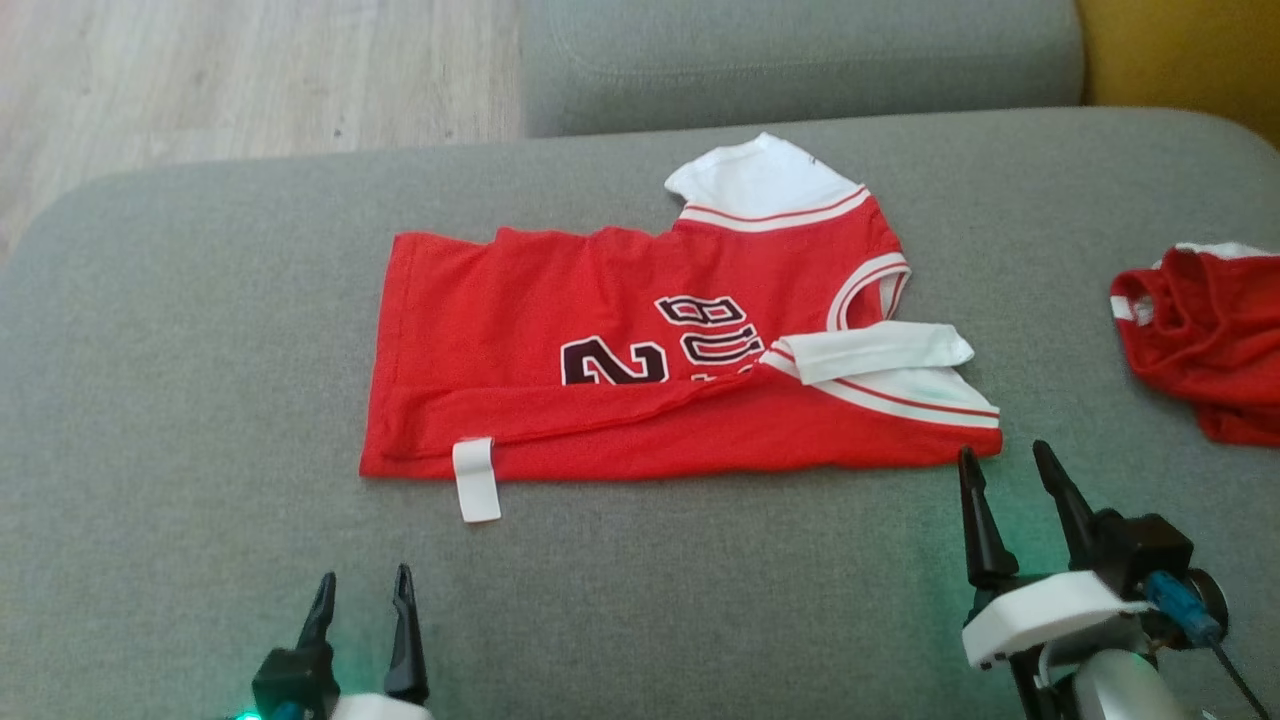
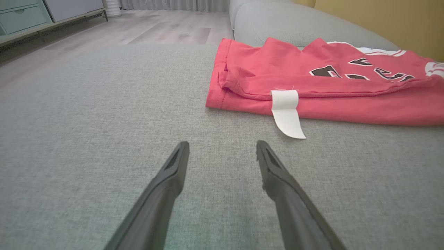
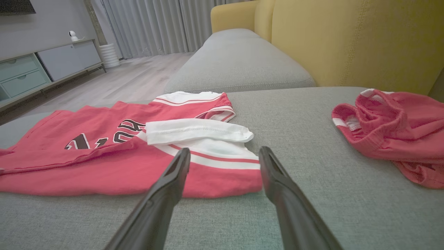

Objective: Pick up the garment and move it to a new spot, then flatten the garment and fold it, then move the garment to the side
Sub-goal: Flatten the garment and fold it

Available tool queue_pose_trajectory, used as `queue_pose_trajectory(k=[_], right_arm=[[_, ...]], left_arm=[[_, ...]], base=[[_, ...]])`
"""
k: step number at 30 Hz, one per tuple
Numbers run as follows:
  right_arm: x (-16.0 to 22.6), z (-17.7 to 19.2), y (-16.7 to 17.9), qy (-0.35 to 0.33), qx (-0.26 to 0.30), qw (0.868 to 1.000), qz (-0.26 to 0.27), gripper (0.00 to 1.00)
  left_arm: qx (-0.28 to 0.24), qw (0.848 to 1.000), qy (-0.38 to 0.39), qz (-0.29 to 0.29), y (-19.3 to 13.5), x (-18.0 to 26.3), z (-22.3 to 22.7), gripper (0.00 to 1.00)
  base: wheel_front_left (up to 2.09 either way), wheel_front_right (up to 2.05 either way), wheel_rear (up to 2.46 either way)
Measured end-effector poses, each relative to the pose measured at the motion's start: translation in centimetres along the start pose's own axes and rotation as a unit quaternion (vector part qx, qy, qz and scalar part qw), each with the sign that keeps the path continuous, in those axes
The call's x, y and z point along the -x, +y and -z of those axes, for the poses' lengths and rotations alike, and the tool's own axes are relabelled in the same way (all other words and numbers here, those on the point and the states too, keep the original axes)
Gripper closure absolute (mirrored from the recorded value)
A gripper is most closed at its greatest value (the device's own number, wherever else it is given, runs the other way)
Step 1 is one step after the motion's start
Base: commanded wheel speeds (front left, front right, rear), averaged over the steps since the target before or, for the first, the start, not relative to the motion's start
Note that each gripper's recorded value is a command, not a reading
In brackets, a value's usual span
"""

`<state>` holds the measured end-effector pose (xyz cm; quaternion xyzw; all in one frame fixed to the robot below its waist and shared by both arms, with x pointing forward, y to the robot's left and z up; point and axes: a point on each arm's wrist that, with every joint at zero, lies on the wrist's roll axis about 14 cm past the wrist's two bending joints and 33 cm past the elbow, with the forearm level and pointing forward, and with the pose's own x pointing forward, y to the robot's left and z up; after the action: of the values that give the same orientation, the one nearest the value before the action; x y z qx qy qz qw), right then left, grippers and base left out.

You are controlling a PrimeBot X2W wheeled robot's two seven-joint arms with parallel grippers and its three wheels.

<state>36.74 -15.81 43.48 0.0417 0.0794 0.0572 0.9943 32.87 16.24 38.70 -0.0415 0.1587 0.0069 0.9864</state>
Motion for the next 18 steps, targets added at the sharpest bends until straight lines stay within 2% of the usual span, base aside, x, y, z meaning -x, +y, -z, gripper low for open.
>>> queue_pose_trajectory(k=[13,18], right_arm=[[-2.9,0.0,-0.2,0.001,-0.014,1.0,-0.001,0.0],[-3.2,0.5,-1.0,0.008,-0.017,1.0,0.011,0.0]], left_arm=[[0.018,1.0,-0.009,0.02,-0.2,-5.7,-2.2,0.0],[0.018,1.0,0.015,0.02,-0.1,-7.0,-1.0,0.0]], base=[[0.0,0.0,0.0],[0.0,0.0,0.0]])
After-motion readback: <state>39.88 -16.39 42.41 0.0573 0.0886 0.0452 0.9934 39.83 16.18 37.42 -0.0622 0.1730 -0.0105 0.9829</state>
